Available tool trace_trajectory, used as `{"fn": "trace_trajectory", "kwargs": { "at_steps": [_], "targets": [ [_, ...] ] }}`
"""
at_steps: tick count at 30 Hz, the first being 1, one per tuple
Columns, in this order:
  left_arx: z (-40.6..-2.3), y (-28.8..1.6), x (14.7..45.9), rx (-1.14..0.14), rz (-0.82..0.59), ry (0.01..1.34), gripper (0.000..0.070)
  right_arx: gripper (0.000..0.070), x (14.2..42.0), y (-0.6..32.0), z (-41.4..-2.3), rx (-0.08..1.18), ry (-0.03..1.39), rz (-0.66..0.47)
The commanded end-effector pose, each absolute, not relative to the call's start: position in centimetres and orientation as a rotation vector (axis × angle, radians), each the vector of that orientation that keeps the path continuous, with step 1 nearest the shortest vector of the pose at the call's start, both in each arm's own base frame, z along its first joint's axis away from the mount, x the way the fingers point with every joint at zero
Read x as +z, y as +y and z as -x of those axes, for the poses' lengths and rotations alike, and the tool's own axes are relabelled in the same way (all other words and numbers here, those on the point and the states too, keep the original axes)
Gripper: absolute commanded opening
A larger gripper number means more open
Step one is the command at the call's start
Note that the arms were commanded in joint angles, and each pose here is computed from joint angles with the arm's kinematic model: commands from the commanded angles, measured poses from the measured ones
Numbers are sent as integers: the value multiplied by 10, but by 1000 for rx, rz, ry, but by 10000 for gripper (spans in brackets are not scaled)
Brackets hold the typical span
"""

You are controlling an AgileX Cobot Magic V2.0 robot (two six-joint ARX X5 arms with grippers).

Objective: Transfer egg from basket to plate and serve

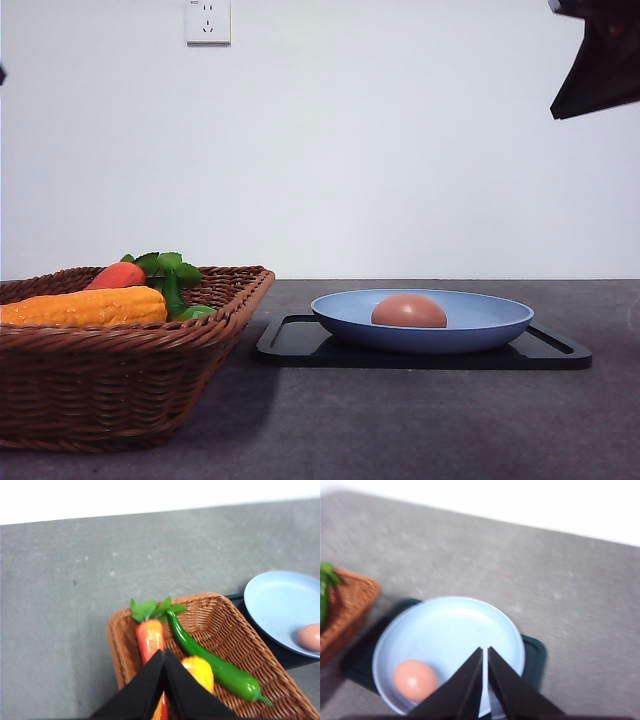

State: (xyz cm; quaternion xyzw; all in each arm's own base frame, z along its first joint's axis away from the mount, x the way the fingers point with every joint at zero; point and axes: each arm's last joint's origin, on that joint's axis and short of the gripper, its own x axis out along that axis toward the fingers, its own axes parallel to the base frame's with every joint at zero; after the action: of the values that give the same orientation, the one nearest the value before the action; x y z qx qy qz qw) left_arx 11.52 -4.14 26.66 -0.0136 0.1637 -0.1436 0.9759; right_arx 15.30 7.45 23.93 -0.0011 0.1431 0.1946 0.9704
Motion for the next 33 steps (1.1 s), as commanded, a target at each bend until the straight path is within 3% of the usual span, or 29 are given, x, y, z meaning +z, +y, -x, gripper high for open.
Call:
{"fn": "trace_trajectory", "kwargs": {
  "at_steps": [1, 4, 25, 33],
  "targets": [
    [-110, -40, 270, -291, 97, 291, 0, 0, 234, 76, -153, 390, 304, -46],
    [-104, -38, 271, -283, 157, 290, 0, 0, 228, 75, -152, 385, 337, -39],
    [-101, -36, 272, -280, 144, 285, 0, 0, 228, 75, -152, 384, 335, -39],
    [-84, -19, 271, -178, 139, 142, 0, 0, 229, 75, -152, 384, 334, -40]
  ]
}}
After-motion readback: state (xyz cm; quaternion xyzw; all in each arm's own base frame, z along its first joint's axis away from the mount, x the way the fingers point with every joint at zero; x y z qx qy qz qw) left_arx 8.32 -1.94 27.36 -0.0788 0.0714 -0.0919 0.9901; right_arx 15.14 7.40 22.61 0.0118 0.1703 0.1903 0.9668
